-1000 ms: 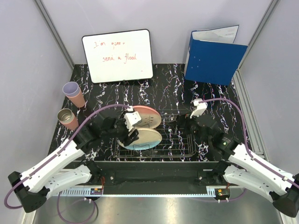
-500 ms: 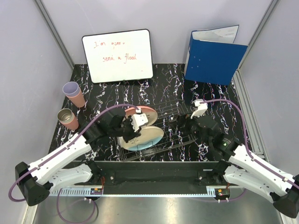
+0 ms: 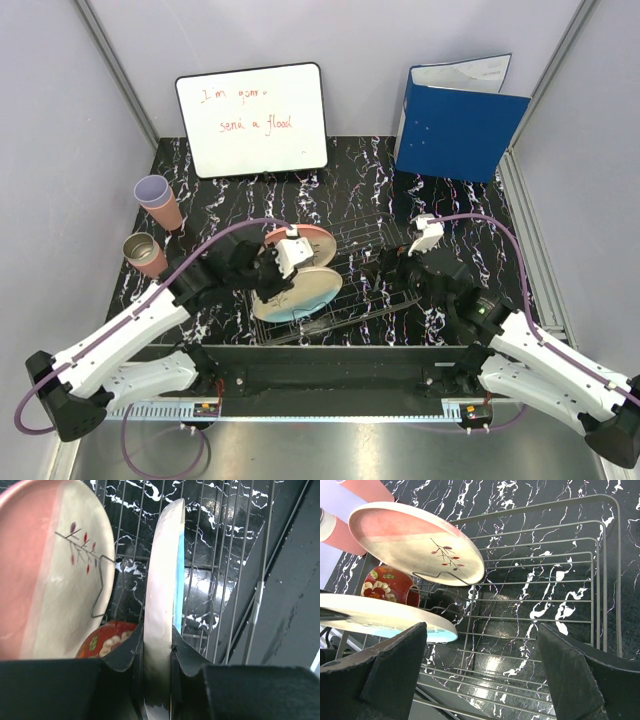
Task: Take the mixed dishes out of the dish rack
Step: Pick up the plate from the dish rack.
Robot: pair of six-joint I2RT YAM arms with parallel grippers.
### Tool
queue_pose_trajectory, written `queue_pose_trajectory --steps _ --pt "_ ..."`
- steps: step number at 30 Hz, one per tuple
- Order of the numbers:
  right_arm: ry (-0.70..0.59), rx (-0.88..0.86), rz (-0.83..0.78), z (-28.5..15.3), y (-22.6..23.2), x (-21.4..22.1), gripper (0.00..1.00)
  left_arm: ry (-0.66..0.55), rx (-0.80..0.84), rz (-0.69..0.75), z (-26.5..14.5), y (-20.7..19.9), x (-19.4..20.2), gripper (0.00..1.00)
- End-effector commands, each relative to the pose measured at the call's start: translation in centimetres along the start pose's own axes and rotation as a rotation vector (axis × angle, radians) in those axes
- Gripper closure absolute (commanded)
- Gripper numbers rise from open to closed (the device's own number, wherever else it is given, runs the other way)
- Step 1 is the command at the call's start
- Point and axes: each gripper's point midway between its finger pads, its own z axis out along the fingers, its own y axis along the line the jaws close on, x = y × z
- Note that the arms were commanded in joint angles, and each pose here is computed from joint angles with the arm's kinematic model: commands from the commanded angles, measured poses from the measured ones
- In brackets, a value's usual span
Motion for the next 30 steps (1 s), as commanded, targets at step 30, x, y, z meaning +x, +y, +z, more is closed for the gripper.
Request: queue_pose_trajectory --steps 30 --pt "-0.367 -0.171 0.146 -9.7 4.1 -12.1 0.01 -0.811 0.199 -0.264 -16.1 0.6 -34.0 1.00"
